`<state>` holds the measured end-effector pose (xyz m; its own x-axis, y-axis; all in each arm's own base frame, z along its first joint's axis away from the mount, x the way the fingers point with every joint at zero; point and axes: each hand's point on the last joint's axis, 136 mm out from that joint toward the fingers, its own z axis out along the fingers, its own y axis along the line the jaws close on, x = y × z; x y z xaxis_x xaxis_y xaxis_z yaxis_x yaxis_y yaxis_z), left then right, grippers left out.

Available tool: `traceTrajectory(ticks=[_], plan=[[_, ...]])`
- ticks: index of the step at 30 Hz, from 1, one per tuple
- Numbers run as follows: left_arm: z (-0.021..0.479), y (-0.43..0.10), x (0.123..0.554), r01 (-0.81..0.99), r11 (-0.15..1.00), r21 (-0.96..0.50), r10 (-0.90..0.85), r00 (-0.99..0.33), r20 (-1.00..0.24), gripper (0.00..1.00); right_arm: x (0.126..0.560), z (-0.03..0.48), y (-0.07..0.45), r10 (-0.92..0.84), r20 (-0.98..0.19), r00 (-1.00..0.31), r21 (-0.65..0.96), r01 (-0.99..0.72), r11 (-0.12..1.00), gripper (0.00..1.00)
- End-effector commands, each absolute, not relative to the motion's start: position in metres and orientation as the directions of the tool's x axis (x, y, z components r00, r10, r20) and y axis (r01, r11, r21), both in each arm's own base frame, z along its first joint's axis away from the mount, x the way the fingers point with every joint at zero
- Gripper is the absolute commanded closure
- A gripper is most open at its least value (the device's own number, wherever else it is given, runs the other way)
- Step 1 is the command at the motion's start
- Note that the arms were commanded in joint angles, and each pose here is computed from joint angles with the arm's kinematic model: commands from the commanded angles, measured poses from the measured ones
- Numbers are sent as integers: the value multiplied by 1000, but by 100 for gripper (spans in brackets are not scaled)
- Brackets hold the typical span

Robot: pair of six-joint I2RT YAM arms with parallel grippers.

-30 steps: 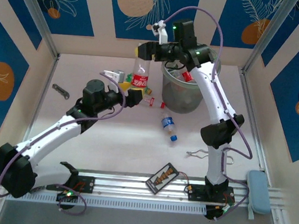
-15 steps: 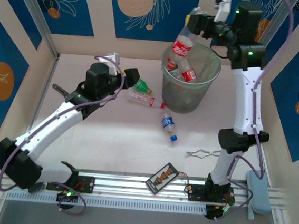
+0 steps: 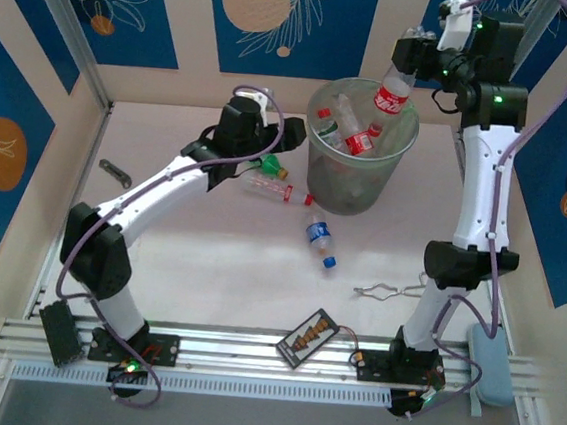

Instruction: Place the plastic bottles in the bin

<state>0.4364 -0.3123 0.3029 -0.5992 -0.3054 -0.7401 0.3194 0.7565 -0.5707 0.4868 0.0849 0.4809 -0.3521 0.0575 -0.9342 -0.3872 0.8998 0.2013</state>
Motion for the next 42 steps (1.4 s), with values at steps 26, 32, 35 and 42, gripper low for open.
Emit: traceTrajectory(ticks=[26,32,35,42], plan=[[258,-348,457,288,742,-605,-272,-696,-665,17,502,286,161,-266,-669,-694,196,-510,837,50],[257,-349,456,290,740,-607,-268,-700,-662,17,508,265,170,-260,-649,-715,220,-504,836,49],[256,-349,458,291,740,-606,-267,-700,-662,17,511,256,173,-253,-636,-729,236,-496,836,46],[255,-350,457,293,738,-608,-263,-705,-658,17,509,261,177,-248,-627,-738,247,-491,836,28]])
